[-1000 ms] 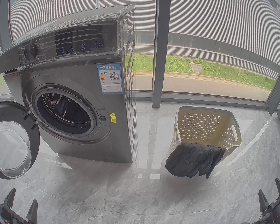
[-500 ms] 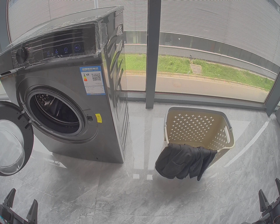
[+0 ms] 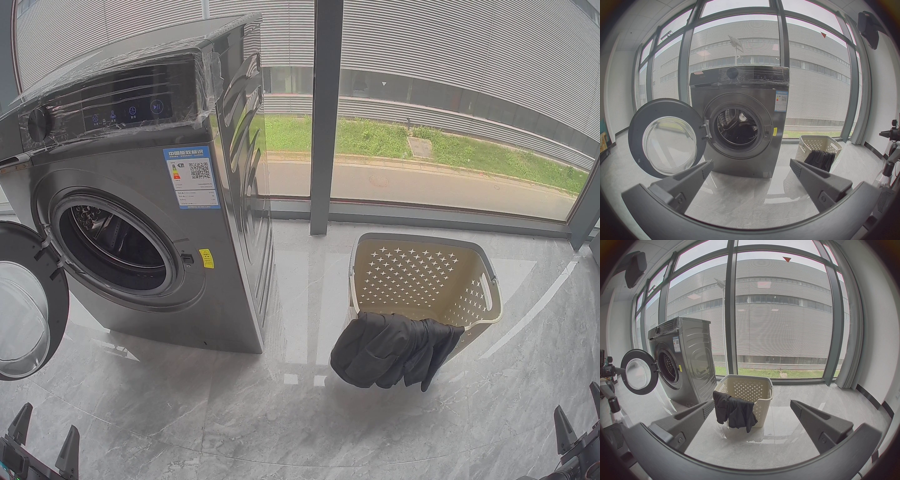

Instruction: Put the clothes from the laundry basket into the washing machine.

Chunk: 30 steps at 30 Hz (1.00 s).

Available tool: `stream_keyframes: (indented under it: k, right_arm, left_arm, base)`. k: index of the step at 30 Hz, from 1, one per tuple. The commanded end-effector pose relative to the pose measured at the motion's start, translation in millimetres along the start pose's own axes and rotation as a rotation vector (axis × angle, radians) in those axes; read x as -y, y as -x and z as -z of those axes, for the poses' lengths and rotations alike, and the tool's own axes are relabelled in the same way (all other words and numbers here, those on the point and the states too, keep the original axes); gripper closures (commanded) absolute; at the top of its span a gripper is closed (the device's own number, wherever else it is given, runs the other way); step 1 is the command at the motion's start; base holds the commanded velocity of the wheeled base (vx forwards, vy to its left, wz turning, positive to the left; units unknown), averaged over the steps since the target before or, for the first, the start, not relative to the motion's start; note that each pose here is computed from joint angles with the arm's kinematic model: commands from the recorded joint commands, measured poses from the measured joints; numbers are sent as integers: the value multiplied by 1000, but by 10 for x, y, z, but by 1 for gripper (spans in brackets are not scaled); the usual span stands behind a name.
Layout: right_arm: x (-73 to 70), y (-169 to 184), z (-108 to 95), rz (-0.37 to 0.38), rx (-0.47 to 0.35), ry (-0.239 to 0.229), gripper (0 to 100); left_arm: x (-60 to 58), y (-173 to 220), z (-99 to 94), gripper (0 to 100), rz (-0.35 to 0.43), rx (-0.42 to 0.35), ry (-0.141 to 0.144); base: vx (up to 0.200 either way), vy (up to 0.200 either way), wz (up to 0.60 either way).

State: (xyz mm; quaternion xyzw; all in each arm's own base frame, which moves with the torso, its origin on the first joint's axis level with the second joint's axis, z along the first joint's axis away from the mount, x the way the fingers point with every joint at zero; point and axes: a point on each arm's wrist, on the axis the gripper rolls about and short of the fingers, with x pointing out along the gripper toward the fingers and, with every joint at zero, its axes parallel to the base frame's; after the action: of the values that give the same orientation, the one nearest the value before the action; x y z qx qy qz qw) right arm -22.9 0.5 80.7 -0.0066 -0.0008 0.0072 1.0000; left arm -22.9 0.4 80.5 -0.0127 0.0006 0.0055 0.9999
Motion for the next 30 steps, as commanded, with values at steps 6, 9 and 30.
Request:
stream_keyframes:
  k: [6, 9, 30]
  right_arm:
    - [-1, -12, 49, -1, -17, 0, 0]
    - [-1, -12, 49, -1, -17, 0, 0]
    - [-1, -12, 48, -1, -15, 0, 0]
  left_arm:
    - [5, -4, 54, 0, 32, -8, -30]
    - [6, -6, 53, 0, 34, -11, -30]
    - [3, -2, 53, 0, 17, -3, -31]
  base:
    - [0, 0, 0]
    - [0, 0, 0]
    - [0, -86, 0]
